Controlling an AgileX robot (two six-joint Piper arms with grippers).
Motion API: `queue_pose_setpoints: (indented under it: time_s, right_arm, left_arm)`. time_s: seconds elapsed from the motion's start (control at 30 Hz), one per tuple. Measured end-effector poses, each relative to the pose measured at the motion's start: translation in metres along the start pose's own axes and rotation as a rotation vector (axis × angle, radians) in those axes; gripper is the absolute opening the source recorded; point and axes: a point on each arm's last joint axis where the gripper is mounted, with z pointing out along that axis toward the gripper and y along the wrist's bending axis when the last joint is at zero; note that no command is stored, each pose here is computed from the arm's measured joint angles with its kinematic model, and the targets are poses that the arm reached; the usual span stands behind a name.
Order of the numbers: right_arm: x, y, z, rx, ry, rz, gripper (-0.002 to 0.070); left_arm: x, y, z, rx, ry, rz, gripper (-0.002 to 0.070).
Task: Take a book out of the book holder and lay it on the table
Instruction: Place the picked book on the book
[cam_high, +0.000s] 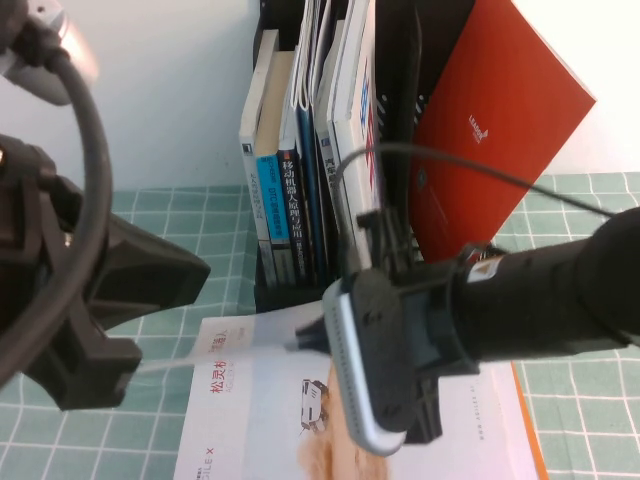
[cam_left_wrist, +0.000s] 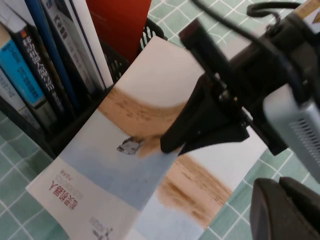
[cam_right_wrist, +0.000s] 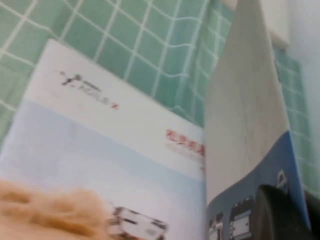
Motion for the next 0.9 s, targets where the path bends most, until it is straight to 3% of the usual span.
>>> queue_pose_setpoints:
  time_s: [0.17,0.33,0.67,0.8,0.9]
  right_arm:
    - [0.012,0.019,0.024,-0.178,0.015,0.087,0.0008]
    - [0.02,0.031,0.039,-0.28,0.05,0.221,0.0016]
    - [0.029,0.053,0.046,-0.489,0.126,0.359,0.0291]
    - [0.026,0.061,0.034,-0.611,0.141,0.336,0.0315]
    - [0.02,0.057,0.019,-0.629,0.154,0.307,0.0314]
  left_arm:
    - [0.0,0.001,0.002,-0.002,-0.004,-0.007,0.0]
    - [0.0,0.001,0.002,-0.002,-0.006,-0.008,-0.0001]
    - [-0.001,-0.001,0.001,0.013,-0.014,-0.015,-0.0001]
    - [-0.005,-0.003,-0.002,0.023,-0.088,-0.023,-0.0001]
    - [-0.01,-0.004,-0.014,0.0,-0.203,-0.014,-0.0001]
